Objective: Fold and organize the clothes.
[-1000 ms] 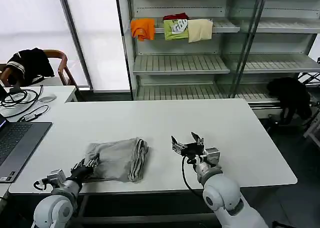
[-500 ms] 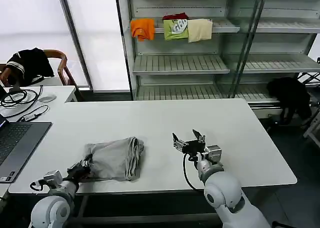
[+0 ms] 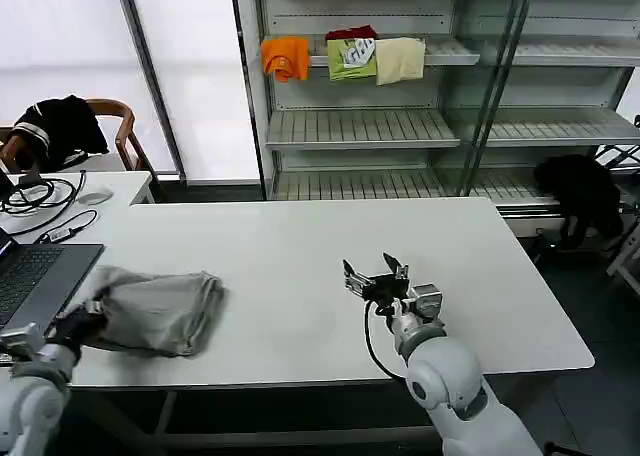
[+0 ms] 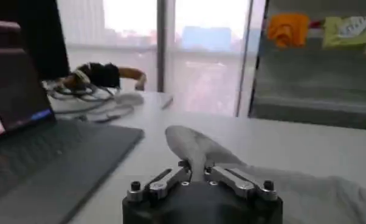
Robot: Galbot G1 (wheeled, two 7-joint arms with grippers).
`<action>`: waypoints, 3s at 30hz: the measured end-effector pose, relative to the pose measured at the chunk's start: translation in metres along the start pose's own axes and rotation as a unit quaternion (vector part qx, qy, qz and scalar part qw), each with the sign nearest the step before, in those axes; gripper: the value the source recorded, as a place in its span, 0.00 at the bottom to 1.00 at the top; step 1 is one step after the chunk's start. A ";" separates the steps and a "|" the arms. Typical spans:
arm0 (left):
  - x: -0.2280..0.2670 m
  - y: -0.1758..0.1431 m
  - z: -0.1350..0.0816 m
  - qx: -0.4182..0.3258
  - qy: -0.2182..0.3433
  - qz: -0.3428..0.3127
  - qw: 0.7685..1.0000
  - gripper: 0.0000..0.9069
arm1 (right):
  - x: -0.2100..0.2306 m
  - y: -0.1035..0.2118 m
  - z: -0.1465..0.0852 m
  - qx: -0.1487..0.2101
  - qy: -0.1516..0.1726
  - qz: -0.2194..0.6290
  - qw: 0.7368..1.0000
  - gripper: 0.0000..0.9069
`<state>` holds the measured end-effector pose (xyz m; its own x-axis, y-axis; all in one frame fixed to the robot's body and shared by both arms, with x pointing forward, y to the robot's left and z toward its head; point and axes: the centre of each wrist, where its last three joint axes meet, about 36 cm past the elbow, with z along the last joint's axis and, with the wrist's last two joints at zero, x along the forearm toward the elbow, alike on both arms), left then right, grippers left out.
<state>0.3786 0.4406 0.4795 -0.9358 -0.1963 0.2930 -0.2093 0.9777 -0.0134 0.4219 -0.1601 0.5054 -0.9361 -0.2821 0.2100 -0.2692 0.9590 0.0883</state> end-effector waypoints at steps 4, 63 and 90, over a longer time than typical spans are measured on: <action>0.001 0.023 -0.030 -0.025 -0.028 -0.025 0.999 0.01 | 0.001 -0.001 0.002 -0.003 0.000 0.003 1.000 1.00; 0.013 -0.308 0.009 0.032 -0.021 0.258 0.966 1.00 | -0.003 0.020 0.034 -0.082 0.044 0.063 0.994 1.00; -0.012 -0.207 -0.006 -0.008 -0.056 0.098 0.994 1.00 | -0.046 0.060 0.039 -0.179 0.110 0.036 0.977 0.34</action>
<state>0.4355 0.2407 0.4847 -0.9841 -0.0083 0.1776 -0.0165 0.9989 -0.0450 0.4400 -0.0883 0.4635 -0.8676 -0.2517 0.4289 -0.0718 0.9168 0.3929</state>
